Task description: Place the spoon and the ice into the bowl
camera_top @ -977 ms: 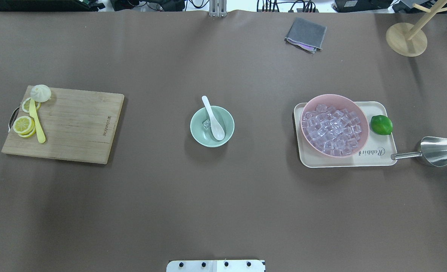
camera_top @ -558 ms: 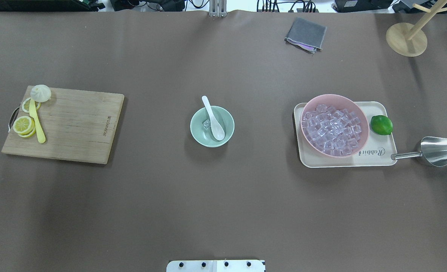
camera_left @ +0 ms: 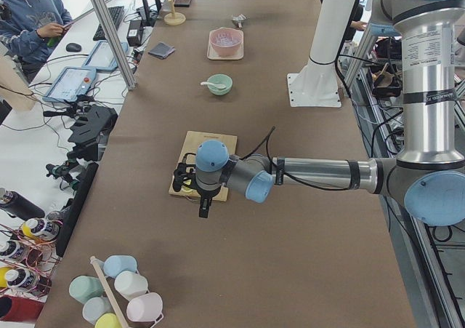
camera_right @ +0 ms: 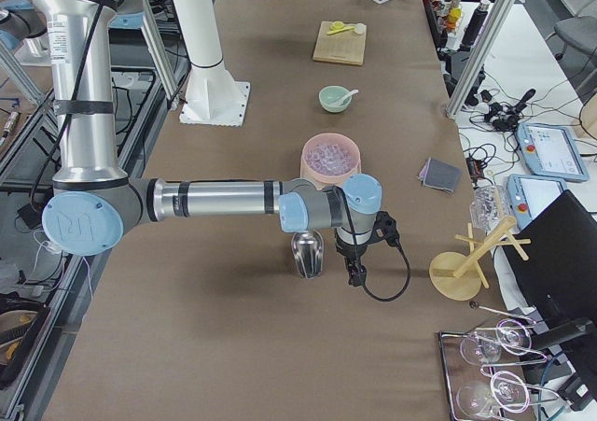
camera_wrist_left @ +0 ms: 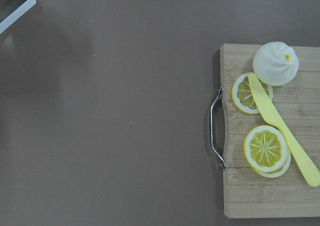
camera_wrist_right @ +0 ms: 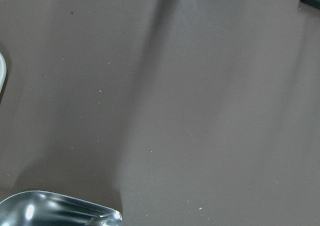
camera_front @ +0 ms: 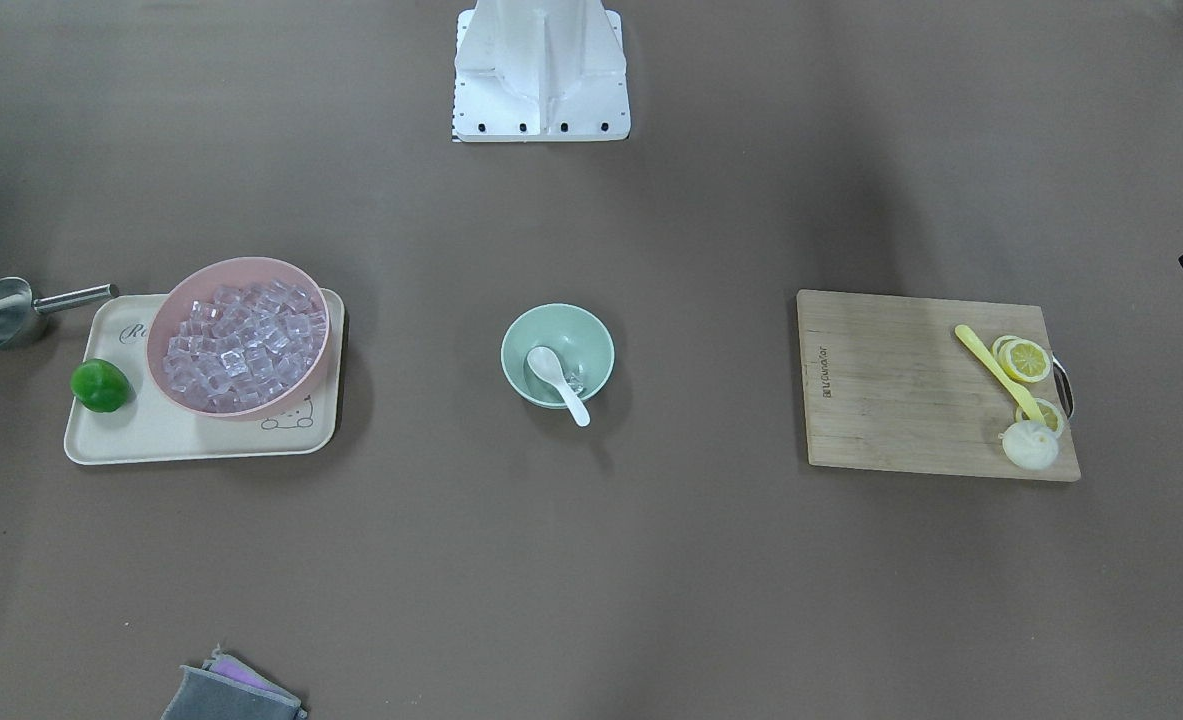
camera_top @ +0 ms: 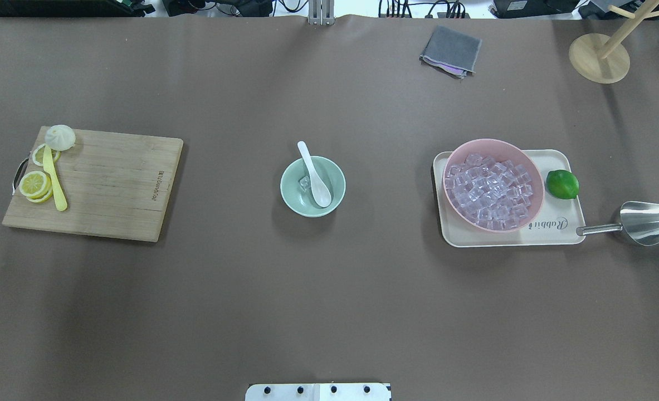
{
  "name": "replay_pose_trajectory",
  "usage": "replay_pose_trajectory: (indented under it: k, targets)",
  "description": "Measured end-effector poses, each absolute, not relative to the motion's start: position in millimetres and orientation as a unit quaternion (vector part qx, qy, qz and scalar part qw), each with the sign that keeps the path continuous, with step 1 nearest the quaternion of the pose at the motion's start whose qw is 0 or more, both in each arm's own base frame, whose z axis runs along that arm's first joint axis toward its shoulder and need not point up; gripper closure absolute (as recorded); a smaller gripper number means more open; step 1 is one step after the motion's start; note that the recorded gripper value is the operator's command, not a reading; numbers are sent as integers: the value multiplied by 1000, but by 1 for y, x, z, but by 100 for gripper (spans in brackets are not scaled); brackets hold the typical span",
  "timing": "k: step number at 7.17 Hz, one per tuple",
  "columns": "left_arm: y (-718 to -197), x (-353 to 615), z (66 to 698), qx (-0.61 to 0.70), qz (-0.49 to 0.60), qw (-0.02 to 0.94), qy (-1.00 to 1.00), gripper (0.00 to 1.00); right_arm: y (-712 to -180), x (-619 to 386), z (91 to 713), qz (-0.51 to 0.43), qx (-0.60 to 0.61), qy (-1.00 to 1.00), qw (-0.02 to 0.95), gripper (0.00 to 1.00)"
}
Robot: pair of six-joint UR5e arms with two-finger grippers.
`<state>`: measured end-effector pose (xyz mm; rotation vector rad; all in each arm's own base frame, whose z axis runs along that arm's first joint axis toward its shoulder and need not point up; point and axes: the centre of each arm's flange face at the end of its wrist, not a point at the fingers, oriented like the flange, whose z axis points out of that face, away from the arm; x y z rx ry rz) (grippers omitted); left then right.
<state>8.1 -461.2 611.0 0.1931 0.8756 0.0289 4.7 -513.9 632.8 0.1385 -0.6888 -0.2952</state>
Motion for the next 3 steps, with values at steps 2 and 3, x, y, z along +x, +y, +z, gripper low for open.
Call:
replay_pose_trajectory:
  k: [2, 3]
  targets:
    - [-463, 7, 608, 98, 15, 901, 422, 1, -511, 5, 638, -142, 63, -336, 929, 0]
    - [-464, 8, 607, 100, 16, 901, 422, 1, -509, 5, 640, -141, 60, -337, 929, 0]
